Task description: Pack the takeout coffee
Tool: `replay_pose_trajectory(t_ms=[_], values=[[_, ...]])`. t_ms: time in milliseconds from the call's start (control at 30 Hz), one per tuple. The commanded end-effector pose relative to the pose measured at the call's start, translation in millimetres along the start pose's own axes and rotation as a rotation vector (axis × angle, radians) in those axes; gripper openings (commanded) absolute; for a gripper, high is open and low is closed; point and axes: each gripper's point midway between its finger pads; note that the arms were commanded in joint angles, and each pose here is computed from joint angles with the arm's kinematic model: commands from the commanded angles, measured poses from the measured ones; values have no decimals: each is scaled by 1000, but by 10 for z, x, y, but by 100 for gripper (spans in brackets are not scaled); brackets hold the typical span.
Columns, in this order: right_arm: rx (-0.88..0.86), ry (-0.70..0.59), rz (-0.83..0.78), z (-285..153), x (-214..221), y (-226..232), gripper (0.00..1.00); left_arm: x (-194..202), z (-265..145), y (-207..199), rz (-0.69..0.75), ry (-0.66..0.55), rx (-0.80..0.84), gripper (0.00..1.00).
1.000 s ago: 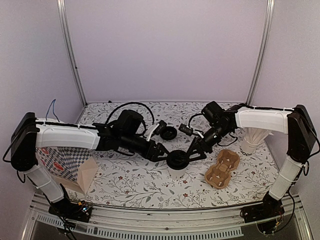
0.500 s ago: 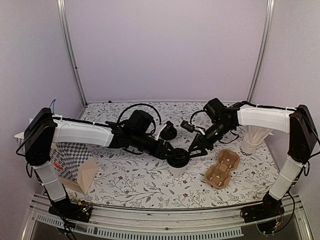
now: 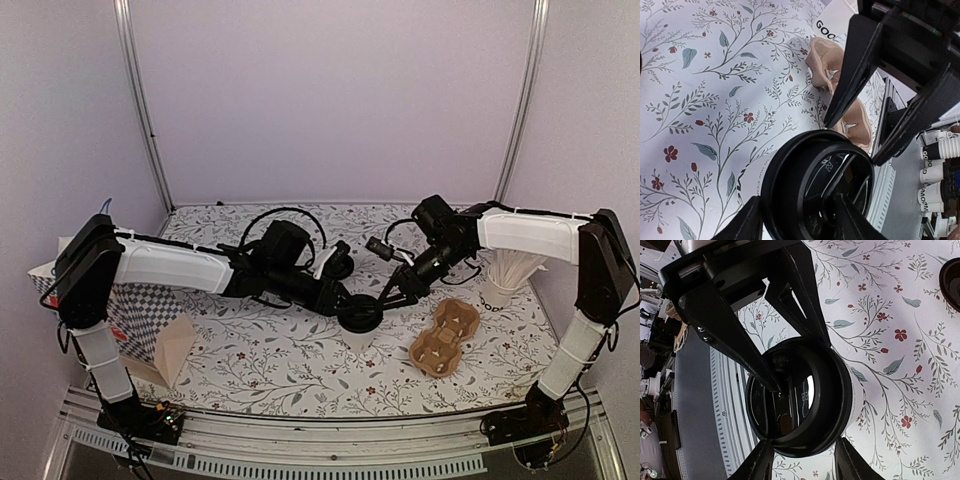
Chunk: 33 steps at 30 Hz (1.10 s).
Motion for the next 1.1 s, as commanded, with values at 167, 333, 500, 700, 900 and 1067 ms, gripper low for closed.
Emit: replay_pose_trajectory(t_ms=[167, 333, 500, 700, 900, 1067], values=[[4, -12, 67, 62, -25, -229, 36, 304, 157, 68, -7, 76, 39, 45], [15, -10, 94, 78, -16, -320, 35, 334, 162, 71, 0, 81, 60, 45], [21, -10, 111, 88, -38, -373, 39, 358, 166, 62, 6, 86, 73, 45], [33, -34, 91, -38, -142, -335, 38, 351, 162, 25, 16, 84, 100, 44], [29, -60, 73, -144, -192, -300, 39, 381, 182, 12, 29, 95, 120, 44], [-25, -10, 122, -65, -65, -277, 43, 403, 196, 26, 26, 101, 125, 44]])
Point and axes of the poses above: each gripper's point midway between its finger pads, its own z axis out along the fingers, its own y axis along the line the jaws close on, x = y × z, and after that the axes turned 6 degrees about z, right-handed
